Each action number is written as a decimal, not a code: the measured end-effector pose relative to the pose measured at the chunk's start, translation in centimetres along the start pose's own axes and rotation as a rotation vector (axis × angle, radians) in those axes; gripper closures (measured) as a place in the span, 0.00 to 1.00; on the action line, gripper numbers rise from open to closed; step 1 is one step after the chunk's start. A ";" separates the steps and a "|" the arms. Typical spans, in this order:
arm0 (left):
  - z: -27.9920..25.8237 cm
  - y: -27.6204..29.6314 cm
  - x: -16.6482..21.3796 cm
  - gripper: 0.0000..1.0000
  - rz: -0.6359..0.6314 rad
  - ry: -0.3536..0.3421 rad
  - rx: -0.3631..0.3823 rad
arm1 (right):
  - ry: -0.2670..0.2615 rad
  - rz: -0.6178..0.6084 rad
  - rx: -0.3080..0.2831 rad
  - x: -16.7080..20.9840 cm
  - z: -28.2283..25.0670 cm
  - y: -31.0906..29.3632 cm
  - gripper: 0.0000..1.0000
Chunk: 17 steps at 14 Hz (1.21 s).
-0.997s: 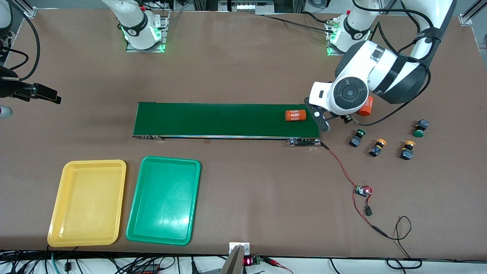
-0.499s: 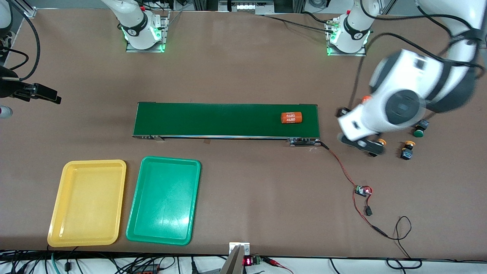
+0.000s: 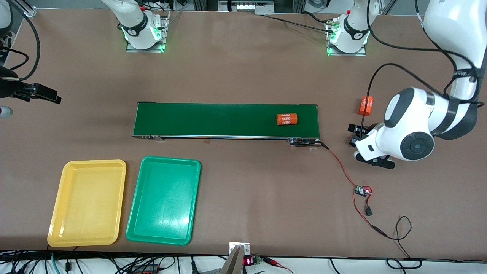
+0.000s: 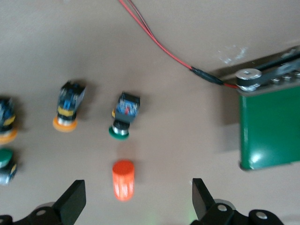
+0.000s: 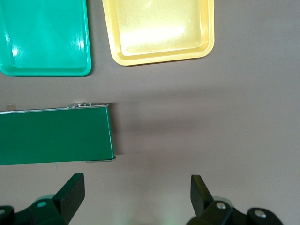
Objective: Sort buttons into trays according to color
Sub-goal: 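Move the left gripper back and grasp a green-capped button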
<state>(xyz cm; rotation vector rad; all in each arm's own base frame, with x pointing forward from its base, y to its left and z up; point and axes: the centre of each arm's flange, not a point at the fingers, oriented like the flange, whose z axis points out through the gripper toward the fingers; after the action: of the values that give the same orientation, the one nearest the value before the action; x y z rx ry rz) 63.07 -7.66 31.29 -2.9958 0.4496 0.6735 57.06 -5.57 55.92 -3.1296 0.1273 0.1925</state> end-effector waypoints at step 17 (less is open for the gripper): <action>15.0 -1.2 -0.7 0.00 0.277 0.260 0.094 | 0.000 0.000 0.000 0.0 0.0 0.0 0.00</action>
<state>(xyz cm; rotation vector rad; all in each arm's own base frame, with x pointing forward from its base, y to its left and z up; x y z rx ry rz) 56.63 -4.78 18.03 -2.9686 0.8948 0.2609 57.06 -5.57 55.91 -3.1296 0.1273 0.1924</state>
